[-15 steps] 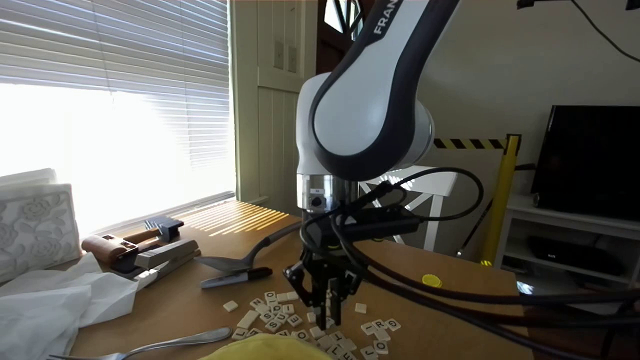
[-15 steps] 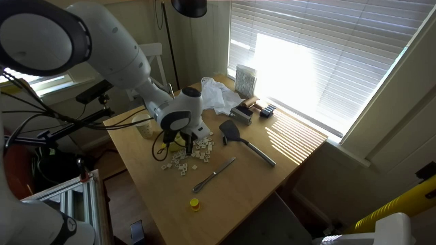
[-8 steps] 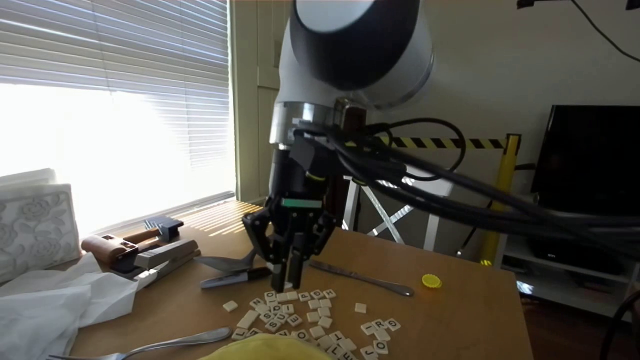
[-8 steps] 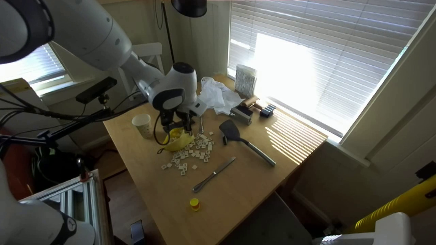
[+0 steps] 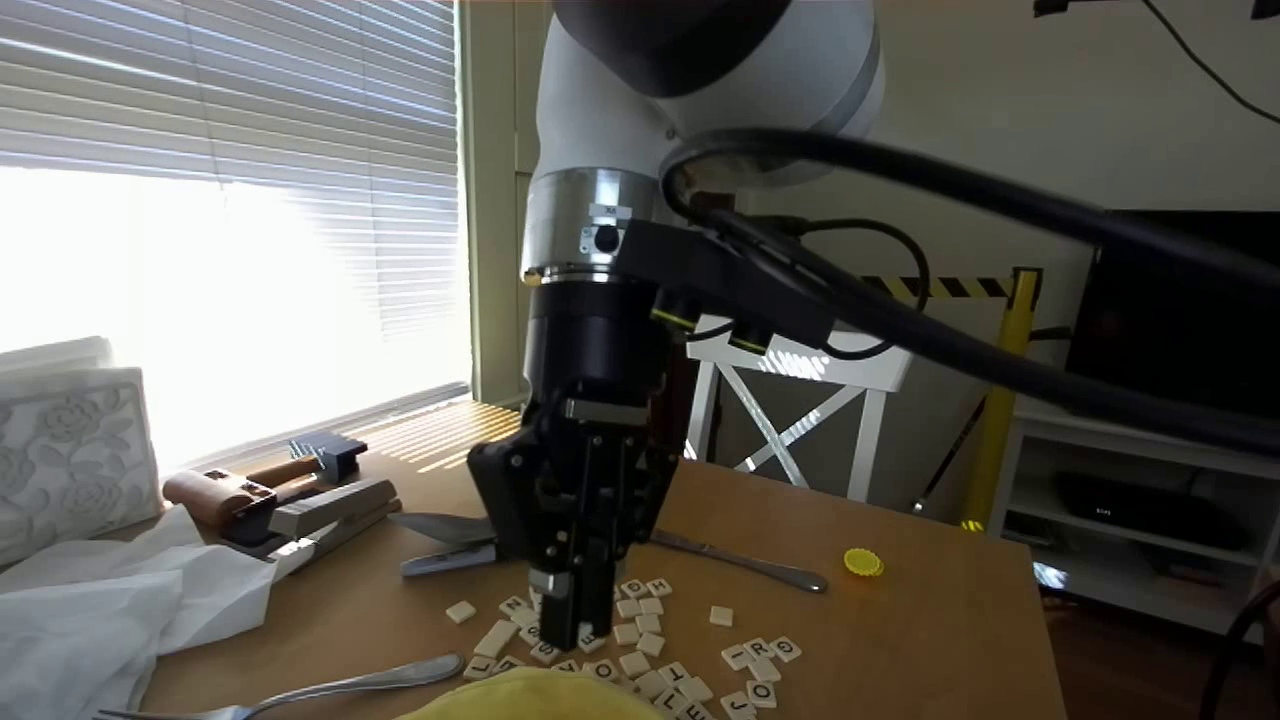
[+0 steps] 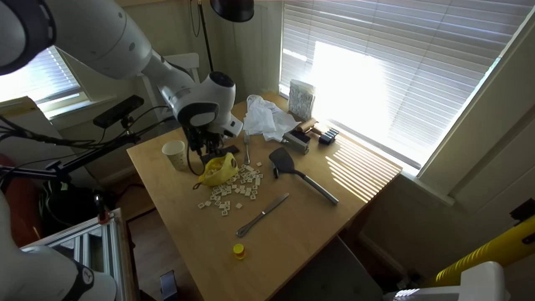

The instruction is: Put one tile inside the banana purse.

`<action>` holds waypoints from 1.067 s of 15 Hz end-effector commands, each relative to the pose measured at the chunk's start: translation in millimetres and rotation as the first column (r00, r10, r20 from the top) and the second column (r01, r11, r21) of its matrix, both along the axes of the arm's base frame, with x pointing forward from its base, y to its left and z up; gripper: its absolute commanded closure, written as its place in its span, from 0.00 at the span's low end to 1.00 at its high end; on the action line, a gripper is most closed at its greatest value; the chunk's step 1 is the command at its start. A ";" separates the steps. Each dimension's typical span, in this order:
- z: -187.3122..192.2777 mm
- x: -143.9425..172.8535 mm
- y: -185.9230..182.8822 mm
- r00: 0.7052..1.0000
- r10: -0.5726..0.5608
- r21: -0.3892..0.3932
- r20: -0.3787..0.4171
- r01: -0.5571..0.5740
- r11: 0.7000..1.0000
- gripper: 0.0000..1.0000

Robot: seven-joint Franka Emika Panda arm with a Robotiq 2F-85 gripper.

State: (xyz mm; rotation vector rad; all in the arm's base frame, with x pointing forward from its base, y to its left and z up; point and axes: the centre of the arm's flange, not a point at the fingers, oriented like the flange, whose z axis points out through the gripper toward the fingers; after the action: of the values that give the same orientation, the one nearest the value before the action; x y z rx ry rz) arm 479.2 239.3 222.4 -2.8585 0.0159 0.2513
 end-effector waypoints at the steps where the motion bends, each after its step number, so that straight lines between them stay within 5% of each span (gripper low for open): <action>1: -6.0 -4.1 -6.6 0.997 -0.003 -0.014 -0.073 0.002 1.000 0.95; 16: -38.5 -9.3 -1.3 0.989 0.009 -0.014 -0.145 -0.011 1.000 0.95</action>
State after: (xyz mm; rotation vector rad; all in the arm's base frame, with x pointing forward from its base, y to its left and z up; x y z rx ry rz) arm 464.9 236.1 185.4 -2.8578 0.0237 0.4484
